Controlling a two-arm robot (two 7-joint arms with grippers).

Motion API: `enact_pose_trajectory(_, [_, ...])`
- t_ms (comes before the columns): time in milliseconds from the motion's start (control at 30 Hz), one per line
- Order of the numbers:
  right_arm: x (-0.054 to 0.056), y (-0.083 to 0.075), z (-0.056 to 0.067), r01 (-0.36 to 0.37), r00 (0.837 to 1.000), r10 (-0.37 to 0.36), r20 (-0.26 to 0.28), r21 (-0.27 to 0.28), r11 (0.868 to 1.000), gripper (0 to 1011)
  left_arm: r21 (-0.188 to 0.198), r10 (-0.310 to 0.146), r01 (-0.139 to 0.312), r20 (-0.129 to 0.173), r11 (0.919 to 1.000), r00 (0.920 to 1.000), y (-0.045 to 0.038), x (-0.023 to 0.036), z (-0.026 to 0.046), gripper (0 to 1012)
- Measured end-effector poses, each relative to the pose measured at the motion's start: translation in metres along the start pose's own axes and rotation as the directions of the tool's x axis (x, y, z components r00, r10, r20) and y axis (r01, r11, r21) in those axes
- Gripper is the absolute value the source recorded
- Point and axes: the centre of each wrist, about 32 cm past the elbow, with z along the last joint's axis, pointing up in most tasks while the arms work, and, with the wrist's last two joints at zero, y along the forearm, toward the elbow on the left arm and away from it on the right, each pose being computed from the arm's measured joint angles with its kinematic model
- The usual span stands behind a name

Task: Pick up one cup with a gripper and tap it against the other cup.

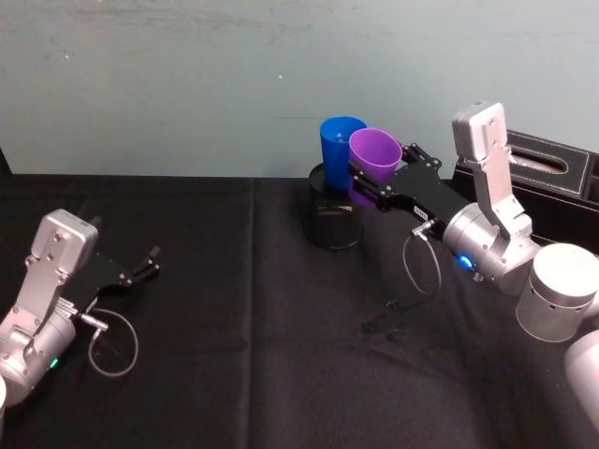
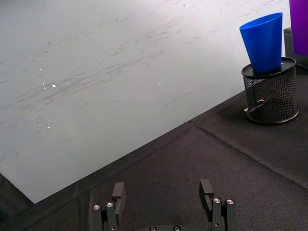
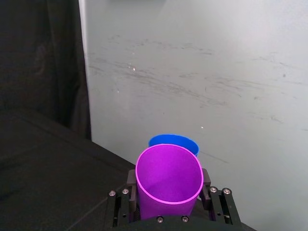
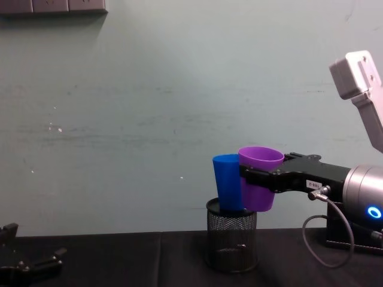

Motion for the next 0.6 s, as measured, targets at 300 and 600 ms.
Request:
enact_pose_trajectory(300, [0.0017, 0.0046, -0.0002, -0.003, 1.000, 0.003, 0.004, 0.003, 1.000, 746, 0.000, 0.000, 0.000, 0.000, 1.0000, 1.0000, 0.0000, 0.0000, 0.0000, 1011])
enact_pose_trajectory(600, [0.0020, 0.0105, -0.0006, -0.011, 1.000, 0.011, 0.015, 0.001, 1.000, 746, 0.000, 0.000, 0.000, 0.000, 1.0000, 1.0000, 0.0000, 0.0000, 0.0000, 1011])
